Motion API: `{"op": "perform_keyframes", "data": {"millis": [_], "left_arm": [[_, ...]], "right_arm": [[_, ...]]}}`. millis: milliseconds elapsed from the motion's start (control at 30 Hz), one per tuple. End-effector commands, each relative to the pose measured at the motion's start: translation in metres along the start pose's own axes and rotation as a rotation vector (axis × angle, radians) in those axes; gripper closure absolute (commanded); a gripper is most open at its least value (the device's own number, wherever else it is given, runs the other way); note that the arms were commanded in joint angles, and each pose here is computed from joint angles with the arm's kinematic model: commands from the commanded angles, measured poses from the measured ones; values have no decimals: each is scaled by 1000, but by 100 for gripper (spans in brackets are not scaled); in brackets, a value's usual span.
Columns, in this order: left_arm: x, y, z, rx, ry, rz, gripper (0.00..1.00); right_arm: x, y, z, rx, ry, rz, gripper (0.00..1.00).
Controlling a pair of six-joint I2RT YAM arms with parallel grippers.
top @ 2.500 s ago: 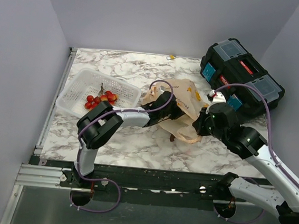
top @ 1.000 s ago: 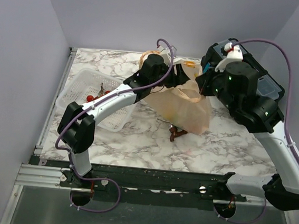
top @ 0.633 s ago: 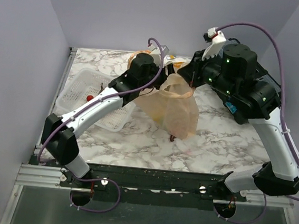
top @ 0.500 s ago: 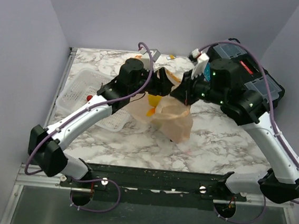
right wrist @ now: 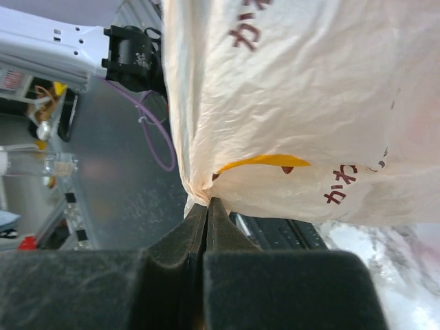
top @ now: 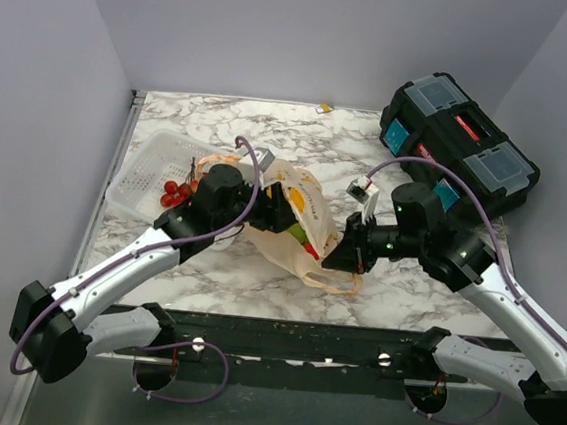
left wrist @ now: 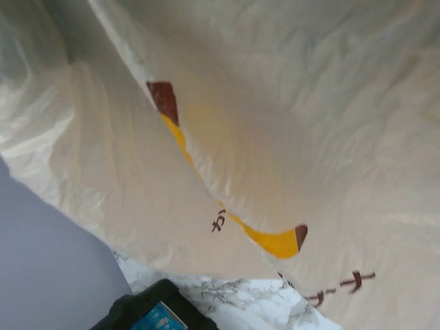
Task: Take the fake fruits out of the plastic bag
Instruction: Adjust the plastic bag at the center of the board.
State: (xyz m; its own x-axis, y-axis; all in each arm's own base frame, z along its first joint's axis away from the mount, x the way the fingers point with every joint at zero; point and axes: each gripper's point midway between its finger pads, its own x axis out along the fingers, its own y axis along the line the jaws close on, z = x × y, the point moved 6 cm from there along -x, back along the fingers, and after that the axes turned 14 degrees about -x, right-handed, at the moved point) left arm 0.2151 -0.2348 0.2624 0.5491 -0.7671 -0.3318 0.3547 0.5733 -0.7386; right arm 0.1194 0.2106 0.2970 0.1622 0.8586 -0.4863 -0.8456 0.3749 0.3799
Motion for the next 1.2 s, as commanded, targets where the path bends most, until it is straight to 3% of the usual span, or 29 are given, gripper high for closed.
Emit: {"op": "perform_keyframes", "data": {"millis": [0,200,400,533,767,1167], "left_arm": [[-20,-5,-21,38,-42,-101,43],[-42,0,-43,103,-59,-180,44],[-35,25,-61,67,-72,-93,48],[-24,36,-71,84,-92,-6,50],[-5,50,-81,17,-160,92,52],[48,83,-51,134,-160,357,47]], "right_arm": [[5,14,5,73,-86,102,99],[1,29,21,70,-135,118,99],[47,34,-24,132,20,25,99],[51,40,-44,152,46,-5,99],[26,9,-82,216,124,-295,99],[26,23,-73,203,46,-165,99]]}}
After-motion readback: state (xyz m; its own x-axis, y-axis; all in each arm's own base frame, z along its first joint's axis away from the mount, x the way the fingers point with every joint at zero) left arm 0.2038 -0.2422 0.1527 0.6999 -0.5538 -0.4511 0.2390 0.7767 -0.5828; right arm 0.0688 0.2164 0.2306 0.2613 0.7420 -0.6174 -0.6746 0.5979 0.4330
